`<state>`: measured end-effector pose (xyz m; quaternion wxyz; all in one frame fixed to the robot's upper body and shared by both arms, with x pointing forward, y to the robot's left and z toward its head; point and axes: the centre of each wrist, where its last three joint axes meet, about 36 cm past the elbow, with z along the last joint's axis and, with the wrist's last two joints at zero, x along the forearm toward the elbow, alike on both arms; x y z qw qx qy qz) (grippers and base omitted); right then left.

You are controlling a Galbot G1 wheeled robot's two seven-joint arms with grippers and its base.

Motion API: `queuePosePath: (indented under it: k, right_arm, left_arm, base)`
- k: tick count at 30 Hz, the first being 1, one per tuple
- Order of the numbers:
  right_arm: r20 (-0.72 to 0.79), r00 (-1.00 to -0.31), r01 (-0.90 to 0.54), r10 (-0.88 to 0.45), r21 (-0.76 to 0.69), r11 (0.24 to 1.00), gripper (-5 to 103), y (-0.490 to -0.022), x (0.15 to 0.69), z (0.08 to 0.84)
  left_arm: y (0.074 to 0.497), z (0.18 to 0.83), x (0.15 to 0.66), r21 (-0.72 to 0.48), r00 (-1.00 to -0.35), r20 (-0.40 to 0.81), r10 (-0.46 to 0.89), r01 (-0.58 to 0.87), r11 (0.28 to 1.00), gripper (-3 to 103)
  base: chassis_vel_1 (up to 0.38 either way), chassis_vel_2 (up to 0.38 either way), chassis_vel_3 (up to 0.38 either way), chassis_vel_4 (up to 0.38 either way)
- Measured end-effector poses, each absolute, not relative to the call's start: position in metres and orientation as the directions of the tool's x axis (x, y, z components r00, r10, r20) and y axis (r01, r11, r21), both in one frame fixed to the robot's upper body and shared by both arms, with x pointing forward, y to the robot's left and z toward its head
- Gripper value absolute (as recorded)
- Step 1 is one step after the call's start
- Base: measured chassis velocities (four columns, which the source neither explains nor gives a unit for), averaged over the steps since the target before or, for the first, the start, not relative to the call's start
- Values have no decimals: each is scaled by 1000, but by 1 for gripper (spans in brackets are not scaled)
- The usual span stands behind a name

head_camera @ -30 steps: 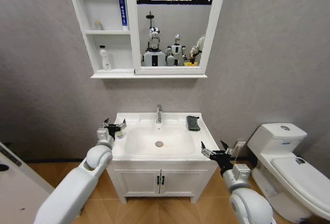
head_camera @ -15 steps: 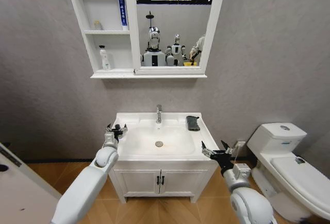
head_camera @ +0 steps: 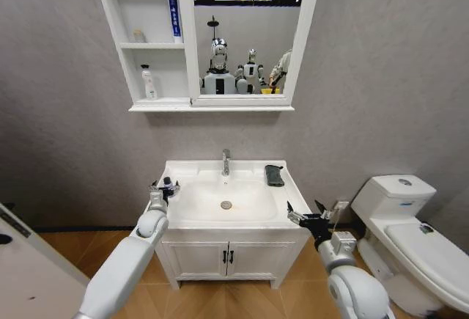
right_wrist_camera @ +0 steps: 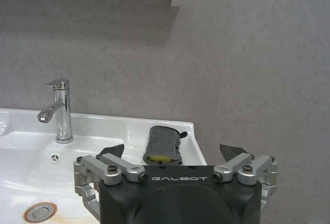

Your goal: Move facial cleanser and shampoo from washbasin to cabinet, then wipe washbasin with towel.

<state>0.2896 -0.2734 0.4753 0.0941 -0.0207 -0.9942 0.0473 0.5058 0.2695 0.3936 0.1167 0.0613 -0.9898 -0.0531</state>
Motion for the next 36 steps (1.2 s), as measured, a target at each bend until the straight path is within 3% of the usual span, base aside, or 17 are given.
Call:
queuePosePath:
  k: [19, 25, 27, 29, 30, 32, 36]
  right_arm:
    - [172, -984, 41, 56, -91, 995, 100, -274, 290, 477]
    - [167, -984, 43, 57, -86, 995, 100, -275, 290, 476]
    - [167, -984, 43, 57, -86, 995, 100, -275, 290, 476]
    - [166, -984, 44, 57, -84, 995, 100, -276, 289, 475]
    - [165, -985, 44, 57, -83, 996, 100, -276, 290, 476]
    - [164, -985, 44, 57, -82, 996, 100, -276, 290, 476]
    - [161, -985, 42, 55, -80, 996, 100, -275, 291, 476]
  left_arm:
    - [265, 384, 507, 109, -957, 261, -125, -99, 989, 101]
    - [264, 383, 507, 107, -955, 267, -133, -107, 988, 81]
    - [264, 383, 507, 107, -954, 268, -133, -108, 988, 81]
    - [264, 382, 507, 107, -953, 270, -135, -109, 988, 70]
    - [264, 382, 507, 107, -953, 270, -135, -110, 988, 59]
    - [264, 381, 507, 107, -953, 270, -136, -110, 988, 59]
    - [264, 381, 506, 107, -953, 272, -134, -109, 988, 48]
  base:
    - [0, 0, 0, 0]
    - [0, 0, 0, 0]
    - [0, 0, 0, 0]
    - [0, 0, 0, 0]
    - [0, 0, 0, 0]
    - [0, 0, 0, 0]
    - [0, 0, 0, 0]
